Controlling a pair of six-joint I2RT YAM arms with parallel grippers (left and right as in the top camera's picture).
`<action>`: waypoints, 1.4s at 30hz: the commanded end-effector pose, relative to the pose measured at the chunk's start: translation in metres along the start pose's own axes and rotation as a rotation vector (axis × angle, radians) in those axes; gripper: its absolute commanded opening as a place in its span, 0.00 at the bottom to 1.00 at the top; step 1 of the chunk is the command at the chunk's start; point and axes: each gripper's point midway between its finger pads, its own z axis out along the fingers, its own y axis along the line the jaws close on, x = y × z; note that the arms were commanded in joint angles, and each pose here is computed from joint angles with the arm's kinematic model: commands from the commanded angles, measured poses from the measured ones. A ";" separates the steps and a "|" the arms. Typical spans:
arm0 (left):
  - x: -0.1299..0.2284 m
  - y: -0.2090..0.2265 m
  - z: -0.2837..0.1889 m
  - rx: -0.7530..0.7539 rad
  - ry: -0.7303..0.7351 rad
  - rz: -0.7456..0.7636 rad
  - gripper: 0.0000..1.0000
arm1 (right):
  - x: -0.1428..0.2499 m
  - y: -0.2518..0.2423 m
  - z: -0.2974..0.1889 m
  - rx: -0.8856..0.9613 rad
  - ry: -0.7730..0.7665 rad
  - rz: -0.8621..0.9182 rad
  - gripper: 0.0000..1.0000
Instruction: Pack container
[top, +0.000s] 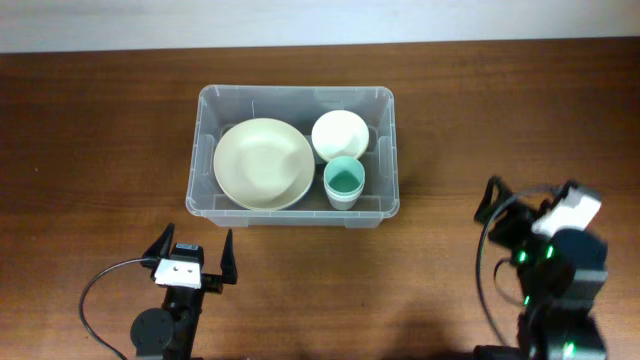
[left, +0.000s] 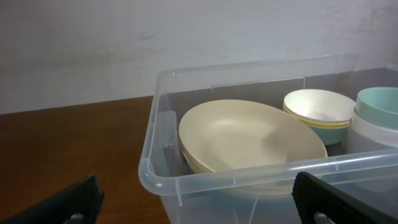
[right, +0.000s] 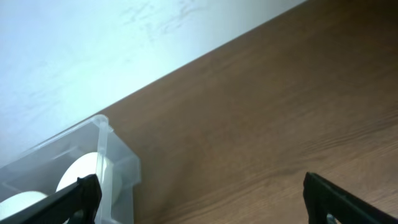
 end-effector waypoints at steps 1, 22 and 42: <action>0.002 0.002 0.000 -0.012 0.001 -0.006 1.00 | 0.020 -0.006 -0.011 -0.044 -0.068 0.015 0.99; 0.002 0.002 0.000 -0.012 0.001 -0.006 1.00 | 0.049 0.008 -0.008 -0.267 -0.365 -0.205 0.99; 0.002 0.002 0.000 -0.012 0.001 -0.006 1.00 | 0.088 0.002 0.007 -0.246 -0.261 -0.503 0.99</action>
